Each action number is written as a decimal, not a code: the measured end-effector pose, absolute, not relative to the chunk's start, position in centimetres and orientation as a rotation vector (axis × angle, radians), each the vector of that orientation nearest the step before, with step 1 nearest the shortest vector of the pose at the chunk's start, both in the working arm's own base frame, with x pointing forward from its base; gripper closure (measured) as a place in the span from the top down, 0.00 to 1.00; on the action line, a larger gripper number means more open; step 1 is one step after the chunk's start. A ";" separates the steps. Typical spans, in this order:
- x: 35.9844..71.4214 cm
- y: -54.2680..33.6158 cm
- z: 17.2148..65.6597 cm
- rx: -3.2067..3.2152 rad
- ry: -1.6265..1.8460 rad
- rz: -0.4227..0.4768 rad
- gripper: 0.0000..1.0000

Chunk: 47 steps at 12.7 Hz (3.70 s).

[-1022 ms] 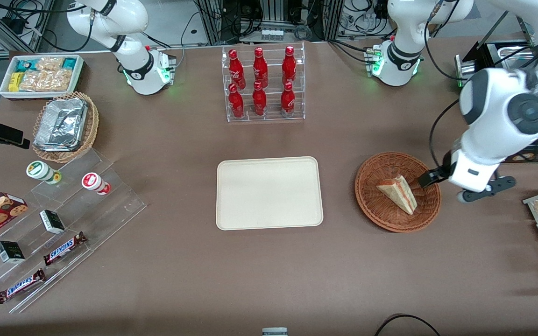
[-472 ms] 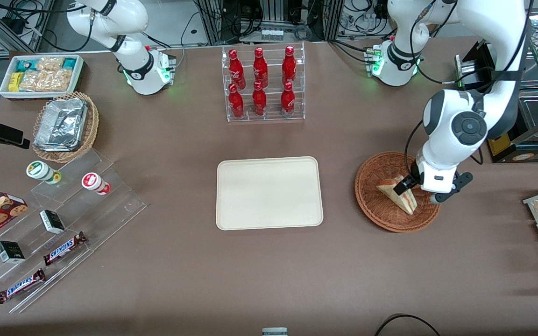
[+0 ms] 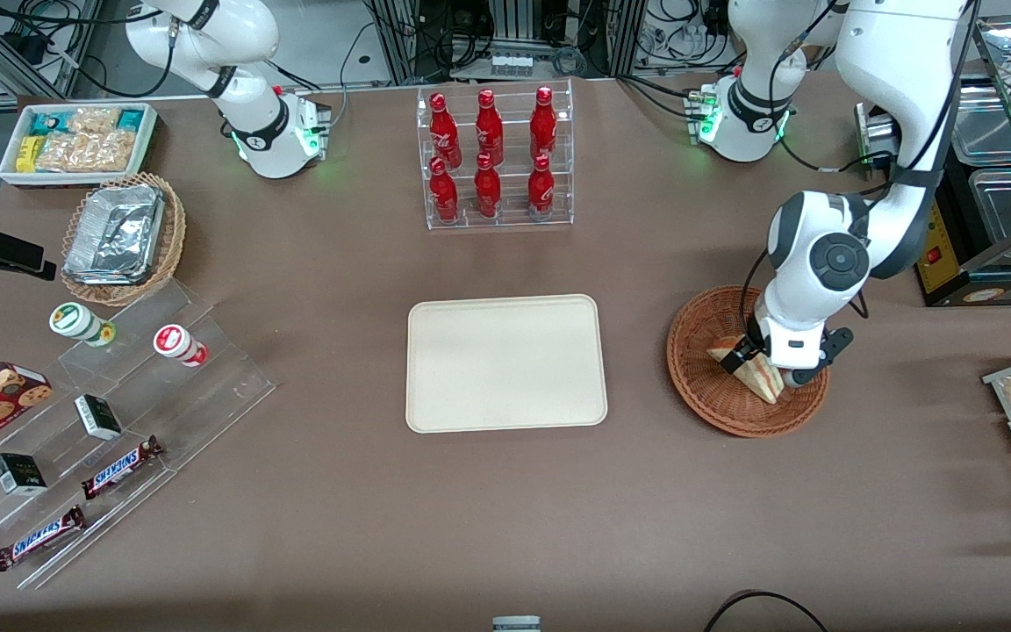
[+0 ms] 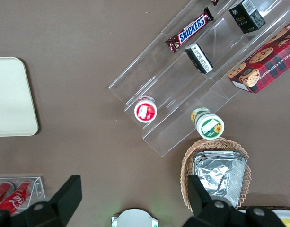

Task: Place sandwich from basket to tray
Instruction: 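Lower the left gripper and close it on the sandwich wedge, then lift the sandwich and carry it over the cream tray, then lower the sandwich onto the tray and open the left gripper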

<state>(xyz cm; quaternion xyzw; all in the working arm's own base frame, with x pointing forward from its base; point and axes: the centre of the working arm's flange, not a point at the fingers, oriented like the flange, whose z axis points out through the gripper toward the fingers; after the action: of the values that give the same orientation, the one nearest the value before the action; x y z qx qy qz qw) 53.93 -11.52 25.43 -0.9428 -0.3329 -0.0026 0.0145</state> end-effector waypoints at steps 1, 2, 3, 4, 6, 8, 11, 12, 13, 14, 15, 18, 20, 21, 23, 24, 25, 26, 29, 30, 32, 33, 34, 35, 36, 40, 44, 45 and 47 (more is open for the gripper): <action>53.9 -11.5 25.1 -2.933 -1.035 -0.002 0.91; 53.9 -11.5 24.8 -2.931 -1.035 0.003 0.78; 53.9 -11.5 24.8 -2.931 -1.034 0.002 0.63; 54.0 -11.5 24.9 -2.931 -1.032 -0.001 0.54; 54.7 -11.5 26.1 -2.917 -1.029 0.022 0.36; 56.5 -11.9 30.3 -2.883 -1.000 0.098 0.30; 58.0 -18.6 39.6 -2.931 -0.852 0.068 0.18; 57.6 -22.7 41.7 -2.967 -0.776 0.033 0.16; 57.0 -26.4 42.8 -3.001 -0.707 0.006 0.16; 56.4 -29.9 42.8 -3.029 -0.637 -0.002 0.16; 55.8 -33.3 42.0 -3.047 -0.566 0.004 0.16; 54.6 -42.4 37.6 -3.086 -0.377 0.005 0.16; 53.7 -46.8 34.5 -3.122 -0.237 -0.022 0.16; 53.1 -48.5 33.3 -3.146 -0.176 -0.049 0.16; 52.0 -51.0 30.9 -3.183 -0.083 -0.094 0.16; 51.6 -51.7 29.7 -3.187 -0.058 -0.097 0.16; 51.3 -52.2 28.3 -3.189 -0.035 -0.098 0.16; 51.0 -52.7 26.9 -3.192 -0.012 -0.099 0.16; 49.5 -54.0 23.2 -3.180 0.035 -0.074 0.16; 49.2 -54.3 22.7 -3.177 0.048 -0.072 0.16; 48.4 -55.0 22.7 -3.176 0.074 -0.075 0.16; 48.2 -55.2 22.7 -3.176 0.081 -0.075 0.16; 48.1 -55.3 22.7 -3.176 0.083 -0.075 0.17; 48.1 -55.3 22.7 -3.176 0.083 -0.076 0.25; 48.2 -55.3 22.8 -3.176 0.081 -0.078 0.33; 48.9 -54.9 23.7 -3.172 0.064 -0.087 0.78; 51.7 -53.4 34.3 -3.226 -0.060 -0.229 1.00; 52.6 -51.9 37.8 -3.228 -0.111 -0.249 1.00; 54.4 -47.0 43.9 -3.195 -0.226 -0.225 1.00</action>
<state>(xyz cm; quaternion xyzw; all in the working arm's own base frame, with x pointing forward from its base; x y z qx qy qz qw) 54.44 -46.98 43.94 -0.9945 -0.0704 -0.0699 -0.0347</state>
